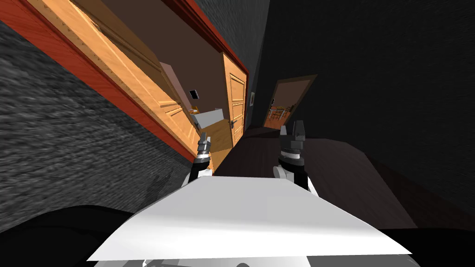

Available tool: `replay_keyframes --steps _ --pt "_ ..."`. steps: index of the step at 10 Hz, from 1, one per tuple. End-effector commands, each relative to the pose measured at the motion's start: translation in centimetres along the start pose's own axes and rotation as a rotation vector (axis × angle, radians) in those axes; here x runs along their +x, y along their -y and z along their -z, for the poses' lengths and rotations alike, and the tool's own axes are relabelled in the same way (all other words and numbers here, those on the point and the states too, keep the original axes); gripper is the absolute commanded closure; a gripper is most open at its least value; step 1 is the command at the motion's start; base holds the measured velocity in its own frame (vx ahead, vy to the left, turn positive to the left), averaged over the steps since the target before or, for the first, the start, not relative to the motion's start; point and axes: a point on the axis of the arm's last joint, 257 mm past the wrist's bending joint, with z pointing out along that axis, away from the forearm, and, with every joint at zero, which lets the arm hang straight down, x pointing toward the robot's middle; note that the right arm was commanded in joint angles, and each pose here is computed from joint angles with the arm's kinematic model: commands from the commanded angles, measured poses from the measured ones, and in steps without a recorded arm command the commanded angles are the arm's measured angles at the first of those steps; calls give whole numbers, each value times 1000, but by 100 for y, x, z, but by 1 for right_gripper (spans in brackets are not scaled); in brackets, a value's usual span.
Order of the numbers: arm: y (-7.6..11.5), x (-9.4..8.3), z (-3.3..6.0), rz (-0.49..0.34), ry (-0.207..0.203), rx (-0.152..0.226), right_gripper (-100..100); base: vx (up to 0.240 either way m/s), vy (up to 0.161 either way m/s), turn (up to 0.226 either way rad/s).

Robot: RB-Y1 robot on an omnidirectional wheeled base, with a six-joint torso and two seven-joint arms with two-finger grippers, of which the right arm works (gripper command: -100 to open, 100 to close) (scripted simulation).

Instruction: Push the door open

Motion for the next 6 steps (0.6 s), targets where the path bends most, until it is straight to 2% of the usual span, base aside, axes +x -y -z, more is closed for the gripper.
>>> replay_keyframes --steps 1,4,6 --pt "68 99 -2 -36 -13 9 -100 100 41 -19" --pt "179 275 -3 -96 -36 25 -100 188 -39 -3" --pt "297 495 1 -166 -65 45 -100 190 -43 -10"
